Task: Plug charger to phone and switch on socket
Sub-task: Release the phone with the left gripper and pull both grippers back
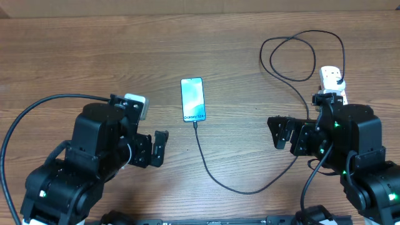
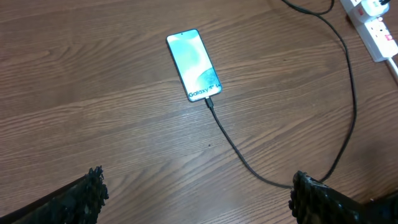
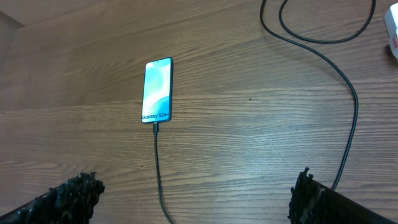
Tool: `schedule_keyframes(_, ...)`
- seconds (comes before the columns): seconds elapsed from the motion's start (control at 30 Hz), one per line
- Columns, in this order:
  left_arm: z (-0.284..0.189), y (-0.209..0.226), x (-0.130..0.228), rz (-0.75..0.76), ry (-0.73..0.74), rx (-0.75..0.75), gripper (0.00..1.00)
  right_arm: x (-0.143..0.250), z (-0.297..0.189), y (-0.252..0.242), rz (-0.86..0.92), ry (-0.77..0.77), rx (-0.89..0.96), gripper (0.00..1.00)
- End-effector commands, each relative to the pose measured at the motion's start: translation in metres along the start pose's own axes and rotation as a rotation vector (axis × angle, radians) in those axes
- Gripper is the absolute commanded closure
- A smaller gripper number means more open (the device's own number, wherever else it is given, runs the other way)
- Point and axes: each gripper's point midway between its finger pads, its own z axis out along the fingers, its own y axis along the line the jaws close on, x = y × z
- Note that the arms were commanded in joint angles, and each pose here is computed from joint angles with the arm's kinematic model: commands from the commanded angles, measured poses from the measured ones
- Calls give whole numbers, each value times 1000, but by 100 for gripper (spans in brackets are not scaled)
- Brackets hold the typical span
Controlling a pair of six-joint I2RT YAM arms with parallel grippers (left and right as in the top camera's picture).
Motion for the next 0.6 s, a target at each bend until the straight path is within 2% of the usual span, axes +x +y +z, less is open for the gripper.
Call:
schedule_keyframes(0.0, 6, 3, 1, -8, 18, -17, 0, -4, -5, 4, -11, -20, -11, 0)
schedule_keyframes(0.37, 27, 5, 4, 6, 98, -40, 0, -4, -5, 4, -11, -20, -11, 0)
schedule_keyframes(0.47, 21, 17, 4, -11, 78, -89, 1, -4, -5, 4, -11, -20, -11, 0)
schedule_keyframes(0.57, 3, 24, -6, -46, -20, -95, 0, -4, -5, 4, -11, -20, -11, 0)
